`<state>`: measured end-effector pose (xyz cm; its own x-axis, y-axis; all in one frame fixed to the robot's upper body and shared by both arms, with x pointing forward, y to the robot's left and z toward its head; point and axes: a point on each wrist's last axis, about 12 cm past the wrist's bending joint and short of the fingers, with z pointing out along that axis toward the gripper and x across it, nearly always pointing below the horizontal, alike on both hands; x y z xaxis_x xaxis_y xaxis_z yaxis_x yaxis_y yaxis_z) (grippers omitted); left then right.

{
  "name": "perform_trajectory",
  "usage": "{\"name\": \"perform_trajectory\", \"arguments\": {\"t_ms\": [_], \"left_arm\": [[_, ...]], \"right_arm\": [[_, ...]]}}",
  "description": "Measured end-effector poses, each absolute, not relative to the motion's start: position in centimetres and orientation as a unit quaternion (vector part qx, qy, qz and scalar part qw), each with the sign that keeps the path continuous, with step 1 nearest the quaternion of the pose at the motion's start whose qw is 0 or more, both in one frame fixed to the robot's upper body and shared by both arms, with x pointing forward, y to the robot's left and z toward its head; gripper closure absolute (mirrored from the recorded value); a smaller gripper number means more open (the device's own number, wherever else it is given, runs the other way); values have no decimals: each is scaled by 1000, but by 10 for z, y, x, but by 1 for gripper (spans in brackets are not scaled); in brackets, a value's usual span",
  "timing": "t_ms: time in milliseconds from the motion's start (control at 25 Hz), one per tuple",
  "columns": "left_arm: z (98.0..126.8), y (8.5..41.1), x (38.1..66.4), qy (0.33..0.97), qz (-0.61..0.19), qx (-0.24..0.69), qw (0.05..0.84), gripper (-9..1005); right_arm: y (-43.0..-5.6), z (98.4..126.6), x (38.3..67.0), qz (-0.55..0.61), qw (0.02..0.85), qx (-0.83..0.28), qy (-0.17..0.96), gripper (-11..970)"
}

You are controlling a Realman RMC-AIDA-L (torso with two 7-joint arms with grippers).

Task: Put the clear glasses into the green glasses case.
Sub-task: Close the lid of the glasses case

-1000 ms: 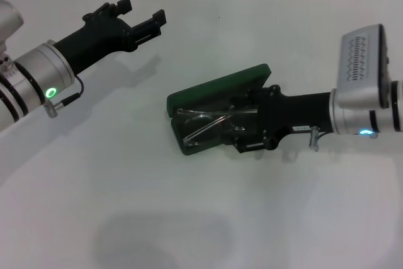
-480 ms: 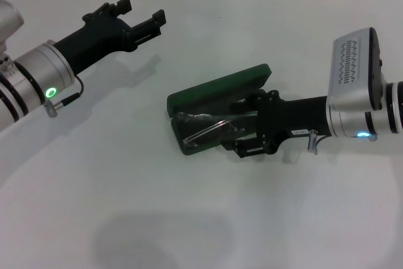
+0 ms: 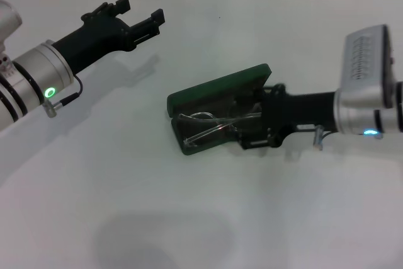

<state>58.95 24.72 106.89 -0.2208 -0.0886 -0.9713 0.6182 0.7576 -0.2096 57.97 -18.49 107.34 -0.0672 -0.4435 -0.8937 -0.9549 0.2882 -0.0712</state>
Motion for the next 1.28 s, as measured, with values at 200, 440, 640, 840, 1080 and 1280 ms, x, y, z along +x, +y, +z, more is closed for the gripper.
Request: {"name": "perform_trajectory", "arguments": {"t_ms": [200, 440, 640, 840, 1080, 1280], "left_arm": [[1068, 248, 589, 723, -296, 182, 596, 108], [1068, 244, 590, 728, -304, 187, 585, 108], [1066, 226, 597, 756, -326, 207, 529, 108], [1062, 195, 598, 775, -344, 258, 463, 108], [1059, 182, 592, 773, -357, 284, 440, 108], [1054, 178, 584, 772, -364, 300, 426, 108]], "right_arm": [[-205, 1083, 569, 292, 486, -500, 655, 189], [-249, 1096, 559, 304, 579, -413, 634, 189], [-294, 1096, 543, 283, 711, -262, 588, 189], [-317, 1092, 529, 249, 770, -181, 559, 189], [-320, 1088, 526, 242, 770, -169, 566, 189], [-320, 1087, 528, 239, 768, -167, 570, 189]]}}
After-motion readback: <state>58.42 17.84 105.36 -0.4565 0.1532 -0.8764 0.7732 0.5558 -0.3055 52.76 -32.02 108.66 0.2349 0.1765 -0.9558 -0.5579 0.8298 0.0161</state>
